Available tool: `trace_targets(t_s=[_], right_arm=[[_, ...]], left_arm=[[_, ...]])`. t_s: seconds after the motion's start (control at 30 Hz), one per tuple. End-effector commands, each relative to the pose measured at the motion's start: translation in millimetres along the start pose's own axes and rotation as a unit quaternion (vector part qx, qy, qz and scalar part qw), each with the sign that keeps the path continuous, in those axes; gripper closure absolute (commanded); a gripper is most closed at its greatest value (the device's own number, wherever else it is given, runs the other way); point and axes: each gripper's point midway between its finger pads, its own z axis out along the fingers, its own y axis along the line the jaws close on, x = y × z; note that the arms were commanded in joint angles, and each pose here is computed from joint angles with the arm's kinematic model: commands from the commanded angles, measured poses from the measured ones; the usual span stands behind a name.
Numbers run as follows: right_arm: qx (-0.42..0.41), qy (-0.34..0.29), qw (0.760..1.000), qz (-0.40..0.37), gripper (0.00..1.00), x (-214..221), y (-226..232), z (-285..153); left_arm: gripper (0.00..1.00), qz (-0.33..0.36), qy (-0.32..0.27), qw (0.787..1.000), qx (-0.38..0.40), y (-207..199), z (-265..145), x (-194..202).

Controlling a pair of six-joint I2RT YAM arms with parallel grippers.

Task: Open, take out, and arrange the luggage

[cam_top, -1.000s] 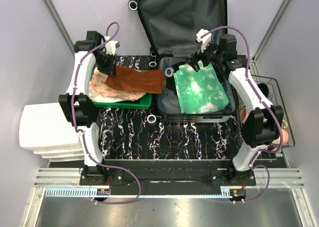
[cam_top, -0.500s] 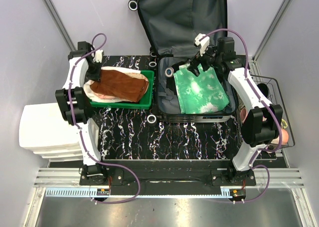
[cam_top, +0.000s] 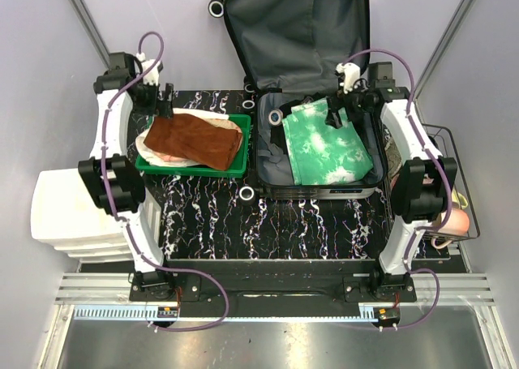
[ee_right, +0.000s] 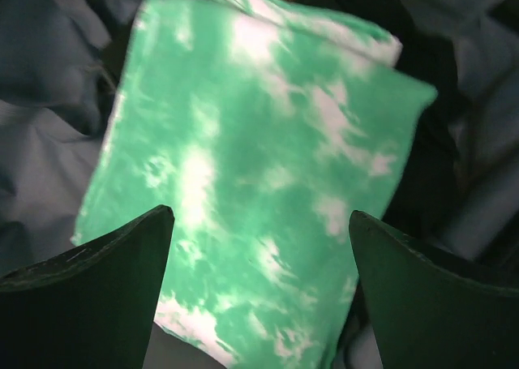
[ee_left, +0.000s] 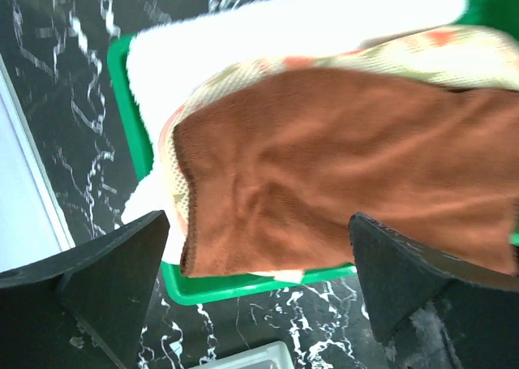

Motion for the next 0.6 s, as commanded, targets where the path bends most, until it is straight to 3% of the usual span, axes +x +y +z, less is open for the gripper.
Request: trace_targets(t_s=[0.0, 0.2, 0.3, 0.4, 0.43, 0.53, 0.57], right_arm=[[0.008, 0.026, 0.998, 0.056, 0.01, 18.7, -29.5, -3.1], [-0.019, 0.058, 0.996, 0.061, 0.0, 42.2, -45.1, 34.3], [-0.079, 0.064, 0.992, 0.075, 0.04, 50.0, -29.9, 49.7], [-0.151, 0.049, 0.982, 0.104, 0.17, 42.2, -7.2, 50.7], [-0.165, 0.043, 0.979, 0.111, 0.32, 39.6, -2.5, 50.2], [-0.189, 0.024, 0.975, 0.112, 0.56, 28.1, 8.3, 40.0], [-0.192, 0.017, 0.976, 0.104, 0.7, 24.1, 10.5, 36.9]], left_arm=[[0.01, 0.075, -0.149, 0.982, 0.083, -50.6, -86.4, -65.8], [0.01, 0.11, -0.174, 0.971, 0.119, -88.2, -107.4, -74.4], [0.01, 0.116, -0.175, 0.969, 0.13, -98.0, -109.2, -74.3], [0.01, 0.118, -0.177, 0.967, 0.137, -103.6, -111.1, -74.5], [0.01, 0.119, -0.178, 0.967, 0.142, -106.3, -111.1, -74.9], [0.01, 0.126, -0.184, 0.962, 0.157, -116.0, -113.2, -76.9], [0.01, 0.131, -0.185, 0.961, 0.16, -118.7, -113.2, -77.2]])
